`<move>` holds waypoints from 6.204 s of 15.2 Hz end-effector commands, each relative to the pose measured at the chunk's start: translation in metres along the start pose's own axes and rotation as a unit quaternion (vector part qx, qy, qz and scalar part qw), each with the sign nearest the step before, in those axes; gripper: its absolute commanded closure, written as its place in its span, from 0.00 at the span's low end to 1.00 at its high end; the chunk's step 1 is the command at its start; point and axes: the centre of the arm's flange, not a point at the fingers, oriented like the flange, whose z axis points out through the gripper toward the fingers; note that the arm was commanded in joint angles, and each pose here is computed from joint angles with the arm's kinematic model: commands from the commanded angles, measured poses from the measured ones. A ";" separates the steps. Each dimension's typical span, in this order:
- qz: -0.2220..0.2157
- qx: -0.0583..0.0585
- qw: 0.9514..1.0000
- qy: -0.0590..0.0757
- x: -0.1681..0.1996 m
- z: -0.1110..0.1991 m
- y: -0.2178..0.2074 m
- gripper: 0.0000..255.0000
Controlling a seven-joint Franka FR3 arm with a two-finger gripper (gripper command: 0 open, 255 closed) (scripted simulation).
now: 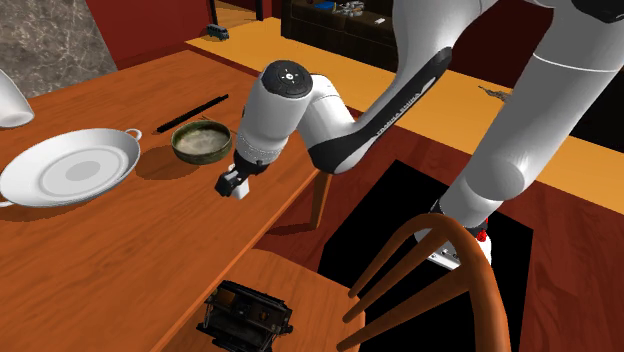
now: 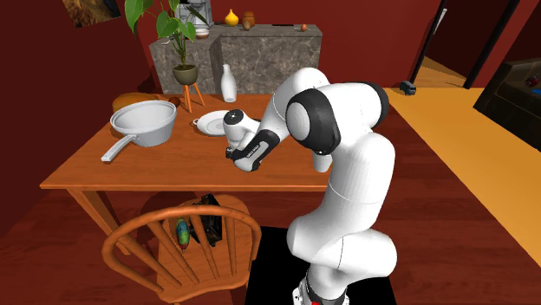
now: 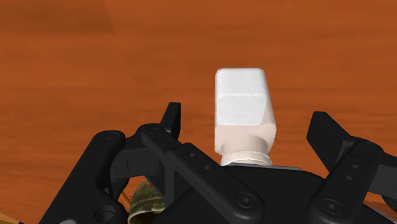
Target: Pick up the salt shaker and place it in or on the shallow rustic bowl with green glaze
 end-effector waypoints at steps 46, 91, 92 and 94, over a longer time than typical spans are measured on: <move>0.000 0.000 1.000 0.001 0.057 -0.117 -0.003 1.00; 0.000 0.000 1.000 0.001 0.192 -0.042 0.035 0.00; 0.000 0.000 1.000 0.001 0.192 -0.042 0.035 0.00; 0.000 0.000 1.000 0.001 0.192 -0.042 0.035 0.00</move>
